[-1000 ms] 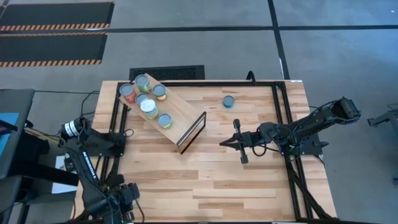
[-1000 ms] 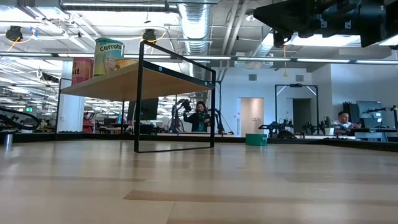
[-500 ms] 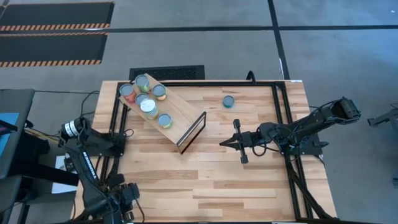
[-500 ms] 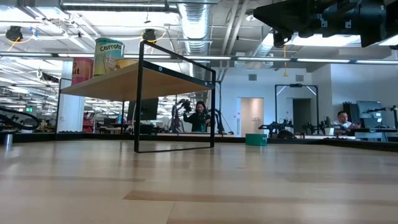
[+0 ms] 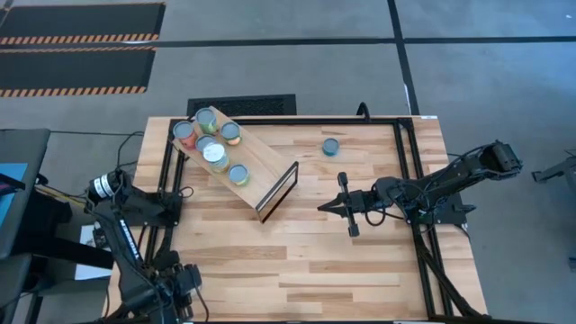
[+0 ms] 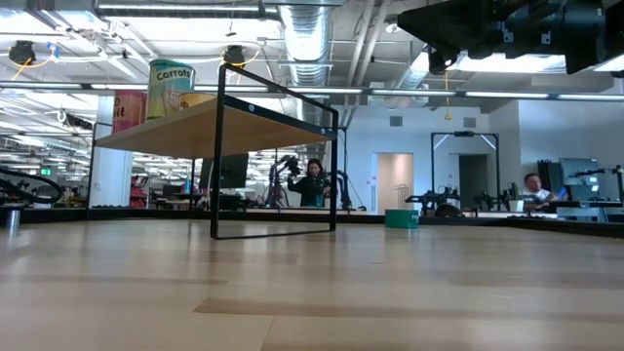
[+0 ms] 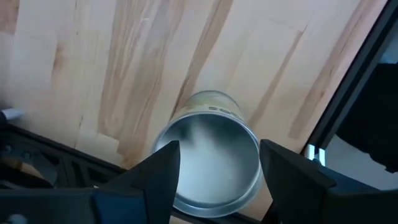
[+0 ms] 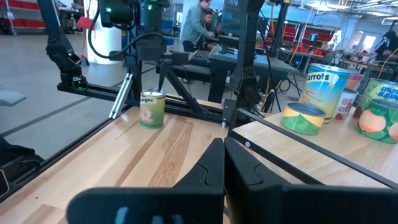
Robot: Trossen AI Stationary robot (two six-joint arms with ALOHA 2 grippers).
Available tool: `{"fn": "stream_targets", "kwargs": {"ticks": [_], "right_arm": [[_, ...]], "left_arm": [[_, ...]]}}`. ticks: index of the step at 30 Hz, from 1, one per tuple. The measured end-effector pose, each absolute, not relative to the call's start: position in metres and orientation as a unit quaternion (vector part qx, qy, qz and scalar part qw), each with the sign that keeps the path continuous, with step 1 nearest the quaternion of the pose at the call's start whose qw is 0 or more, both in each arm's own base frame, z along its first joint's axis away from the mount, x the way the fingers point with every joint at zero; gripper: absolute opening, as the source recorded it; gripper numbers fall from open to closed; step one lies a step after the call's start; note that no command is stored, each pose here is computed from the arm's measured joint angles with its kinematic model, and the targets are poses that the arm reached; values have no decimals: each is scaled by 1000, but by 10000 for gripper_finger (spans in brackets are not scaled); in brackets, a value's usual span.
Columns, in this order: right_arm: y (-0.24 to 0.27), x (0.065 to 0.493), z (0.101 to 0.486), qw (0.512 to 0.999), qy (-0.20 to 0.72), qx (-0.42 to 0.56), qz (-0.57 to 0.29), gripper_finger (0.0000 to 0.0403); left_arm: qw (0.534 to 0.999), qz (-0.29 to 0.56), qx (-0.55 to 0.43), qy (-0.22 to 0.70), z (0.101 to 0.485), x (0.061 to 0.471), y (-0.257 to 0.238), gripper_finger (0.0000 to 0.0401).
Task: Pick and place cans onto a shelf
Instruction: Put the canned oranges on the shelf
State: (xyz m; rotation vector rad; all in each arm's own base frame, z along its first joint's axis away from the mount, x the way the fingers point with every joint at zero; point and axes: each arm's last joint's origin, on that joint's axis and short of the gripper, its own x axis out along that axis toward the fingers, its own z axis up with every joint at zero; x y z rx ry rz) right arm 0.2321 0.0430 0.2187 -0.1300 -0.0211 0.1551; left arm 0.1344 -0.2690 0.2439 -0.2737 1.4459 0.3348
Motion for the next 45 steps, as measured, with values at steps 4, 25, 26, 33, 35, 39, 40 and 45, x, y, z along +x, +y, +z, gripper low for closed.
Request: {"fn": "stream_targets", "kwargs": {"ticks": [4,25,26,33,35,39,40,45], "right_arm": [[43,232,219,995,-10,-65,77,13],[43,232,219,995,-11,-65,77,13],[43,232,219,995,-11,-65,77,13],[43,232,219,995,-10,-65,77,13],[43,232,218,995,-8,-65,78,13],[43,232,218,995,-8,-65,78,13],[43,232,218,995,-8,-65,78,13],[43,232,218,995,-6,-56,78,13]], "left_arm": [[726,152,-121,660,241,133,-270,206],[705,155,-15,692,239,132,-275,203],[707,148,-11,692,239,133,-275,203],[754,145,34,640,239,148,-268,184],[770,150,50,618,240,152,-265,155],[788,160,69,590,239,162,-251,61],[791,159,64,587,238,166,-245,34],[817,81,-3,570,238,197,-218,9]]}}
